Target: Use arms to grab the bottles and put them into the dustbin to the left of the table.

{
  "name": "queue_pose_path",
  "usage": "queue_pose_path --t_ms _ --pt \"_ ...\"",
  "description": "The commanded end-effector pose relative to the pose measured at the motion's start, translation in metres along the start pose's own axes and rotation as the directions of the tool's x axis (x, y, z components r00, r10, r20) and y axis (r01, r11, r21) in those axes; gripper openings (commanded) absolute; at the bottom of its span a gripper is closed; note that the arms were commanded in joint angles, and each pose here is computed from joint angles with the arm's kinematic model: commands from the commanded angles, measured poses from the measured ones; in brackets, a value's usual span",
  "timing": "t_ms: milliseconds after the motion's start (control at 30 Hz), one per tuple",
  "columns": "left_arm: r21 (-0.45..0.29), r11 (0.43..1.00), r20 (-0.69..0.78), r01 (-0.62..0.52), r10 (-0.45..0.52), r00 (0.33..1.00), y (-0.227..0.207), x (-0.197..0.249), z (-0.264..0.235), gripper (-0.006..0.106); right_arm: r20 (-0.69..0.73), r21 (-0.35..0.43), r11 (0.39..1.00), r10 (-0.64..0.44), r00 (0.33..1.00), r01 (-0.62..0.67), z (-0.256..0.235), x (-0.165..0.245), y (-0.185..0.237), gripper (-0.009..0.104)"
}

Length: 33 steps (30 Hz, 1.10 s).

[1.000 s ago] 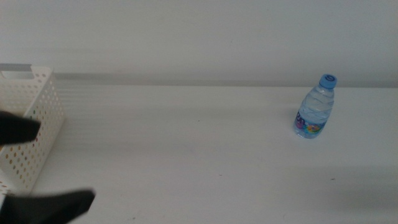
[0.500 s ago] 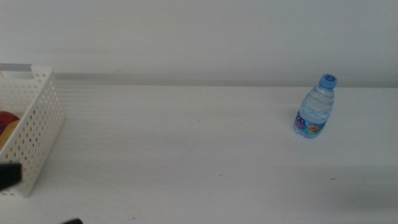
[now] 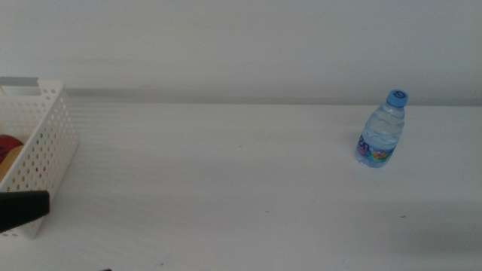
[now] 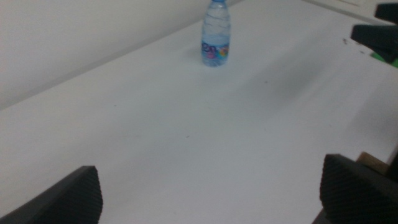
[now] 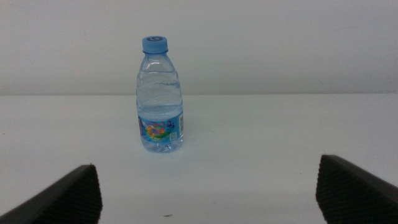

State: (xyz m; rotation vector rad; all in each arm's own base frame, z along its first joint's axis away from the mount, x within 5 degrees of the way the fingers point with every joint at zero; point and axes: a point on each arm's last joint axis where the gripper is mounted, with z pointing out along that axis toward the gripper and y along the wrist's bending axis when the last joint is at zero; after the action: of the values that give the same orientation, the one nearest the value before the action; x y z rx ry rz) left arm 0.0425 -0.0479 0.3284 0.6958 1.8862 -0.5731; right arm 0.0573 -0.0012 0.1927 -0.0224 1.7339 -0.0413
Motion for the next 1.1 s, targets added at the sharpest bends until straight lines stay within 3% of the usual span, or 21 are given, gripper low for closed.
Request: queue_pose_path --t_ms 0,600,833,1067 --pt "-0.011 0.999 0.019 0.030 -0.029 0.999 0.001 0.000 0.000 0.094 -0.034 0.005 1.000 -0.004 0.999 0.004 0.003 0.014 0.000 0.092" --pt "-0.037 0.999 0.029 0.009 -0.008 1.000 0.004 -0.001 0.000 0.094 -0.034 0.005 1.000 -0.002 0.999 0.003 0.003 0.014 0.000 0.092" --pt "-0.120 0.990 0.088 -0.072 0.083 0.993 0.011 -0.007 -0.001 0.094 -0.034 0.004 1.000 0.000 0.999 0.000 0.003 0.014 0.000 0.092" --pt "-0.138 0.989 0.099 -0.052 0.066 0.993 0.012 -0.008 -0.001 0.094 -0.034 0.004 1.000 0.000 0.999 0.000 0.003 0.014 0.000 0.092"
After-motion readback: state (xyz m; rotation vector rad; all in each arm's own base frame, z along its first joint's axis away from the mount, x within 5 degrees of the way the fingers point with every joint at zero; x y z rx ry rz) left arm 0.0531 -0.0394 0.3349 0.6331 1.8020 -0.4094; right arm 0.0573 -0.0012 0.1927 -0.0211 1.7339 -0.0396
